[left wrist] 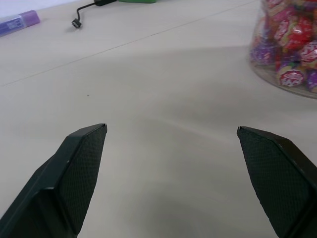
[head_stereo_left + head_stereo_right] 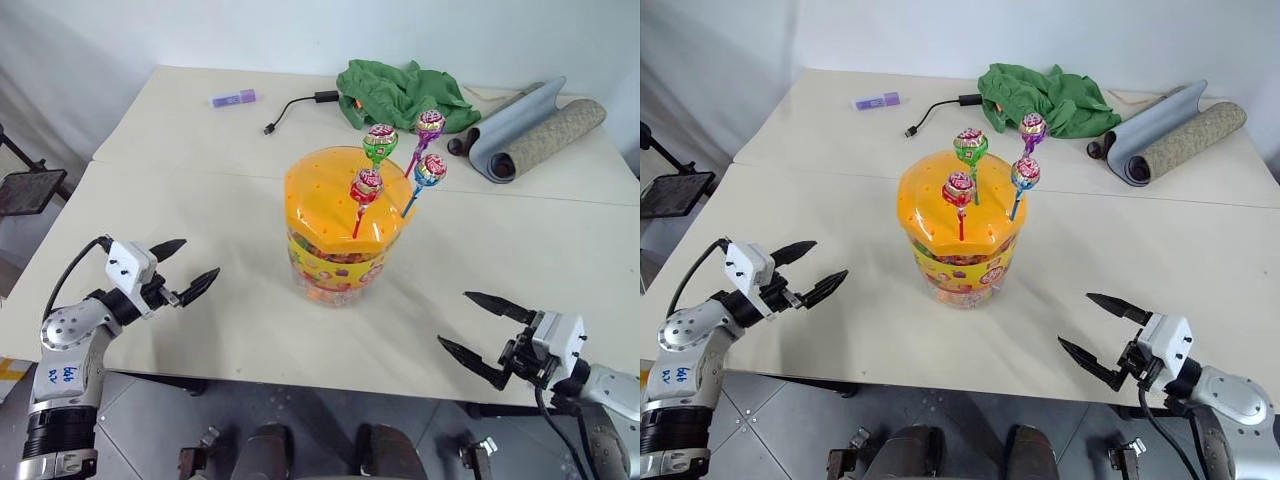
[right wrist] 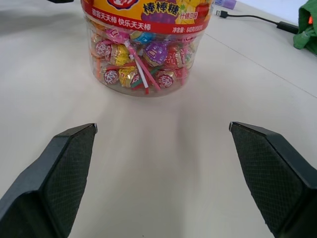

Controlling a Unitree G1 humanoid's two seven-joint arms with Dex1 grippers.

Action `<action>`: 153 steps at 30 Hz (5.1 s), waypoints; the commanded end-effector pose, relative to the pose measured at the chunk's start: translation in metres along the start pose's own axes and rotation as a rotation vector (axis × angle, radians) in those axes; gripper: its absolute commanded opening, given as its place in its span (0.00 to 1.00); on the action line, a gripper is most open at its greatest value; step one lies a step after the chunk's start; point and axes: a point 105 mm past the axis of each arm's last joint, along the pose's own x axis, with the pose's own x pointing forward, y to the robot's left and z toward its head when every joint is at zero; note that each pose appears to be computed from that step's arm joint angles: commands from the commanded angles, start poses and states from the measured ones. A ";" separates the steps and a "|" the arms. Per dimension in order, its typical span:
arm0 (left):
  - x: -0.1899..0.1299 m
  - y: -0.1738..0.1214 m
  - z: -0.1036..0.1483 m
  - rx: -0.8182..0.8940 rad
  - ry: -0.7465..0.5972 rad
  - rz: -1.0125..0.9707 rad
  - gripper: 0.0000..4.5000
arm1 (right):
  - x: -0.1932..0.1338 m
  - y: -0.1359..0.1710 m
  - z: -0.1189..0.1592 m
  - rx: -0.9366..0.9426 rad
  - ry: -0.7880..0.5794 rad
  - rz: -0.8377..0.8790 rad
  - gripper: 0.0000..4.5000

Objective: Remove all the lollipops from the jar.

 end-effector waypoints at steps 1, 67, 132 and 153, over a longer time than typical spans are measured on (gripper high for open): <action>-0.006 -0.003 0.011 0.019 -0.008 -0.052 0.99 | -0.003 -0.003 0.014 -0.035 -0.017 0.011 1.00; -0.012 -0.080 0.116 -0.026 -0.232 -0.897 1.00 | -0.064 -0.117 -0.034 0.146 0.703 -0.352 0.13; -0.002 -0.063 0.122 -0.094 -0.347 -0.756 1.00 | 0.010 -0.092 0.109 -0.031 -0.030 0.004 0.53; -0.008 -0.063 0.127 -0.140 -0.372 -0.697 1.00 | 0.128 -0.014 0.190 -0.021 -0.292 0.479 0.39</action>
